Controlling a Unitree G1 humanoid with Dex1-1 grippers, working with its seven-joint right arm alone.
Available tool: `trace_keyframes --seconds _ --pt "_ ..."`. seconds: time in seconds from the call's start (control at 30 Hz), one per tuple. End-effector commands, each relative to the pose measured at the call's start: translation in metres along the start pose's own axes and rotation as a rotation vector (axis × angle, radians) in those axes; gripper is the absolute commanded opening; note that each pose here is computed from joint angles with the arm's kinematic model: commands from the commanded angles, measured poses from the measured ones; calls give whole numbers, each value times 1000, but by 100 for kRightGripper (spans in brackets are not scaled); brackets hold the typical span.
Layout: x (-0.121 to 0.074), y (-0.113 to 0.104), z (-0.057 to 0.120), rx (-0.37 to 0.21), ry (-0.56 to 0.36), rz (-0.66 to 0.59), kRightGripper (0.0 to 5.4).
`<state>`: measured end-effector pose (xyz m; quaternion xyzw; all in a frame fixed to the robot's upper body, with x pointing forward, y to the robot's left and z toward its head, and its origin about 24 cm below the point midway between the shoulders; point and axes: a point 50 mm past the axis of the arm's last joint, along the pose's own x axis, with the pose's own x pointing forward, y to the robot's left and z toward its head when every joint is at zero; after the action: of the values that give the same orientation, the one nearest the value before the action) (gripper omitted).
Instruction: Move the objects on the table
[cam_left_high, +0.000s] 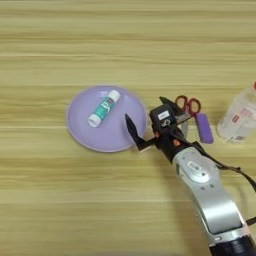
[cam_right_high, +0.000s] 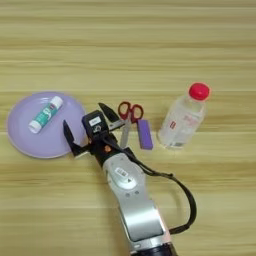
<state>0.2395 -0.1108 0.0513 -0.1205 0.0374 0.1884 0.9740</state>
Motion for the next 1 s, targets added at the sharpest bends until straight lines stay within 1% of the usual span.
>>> trace_keyframes --seconds 0.03,0.27,0.43,0.53,0.63,0.8,0.93,1.0 --pt "11 0 24 -16 -93 13 539" --pt "18 11 19 -10 -63 56 539" --pt "27 19 19 -47 -47 104 539" --pt "33 20 15 -64 -28 122 539" --pt "38 18 9 -59 3 133 539" --pt "40 21 4 -56 42 169 539" --pt "37 14 -4 -29 99 194 539" --pt "33 10 -6 -28 124 198 539"
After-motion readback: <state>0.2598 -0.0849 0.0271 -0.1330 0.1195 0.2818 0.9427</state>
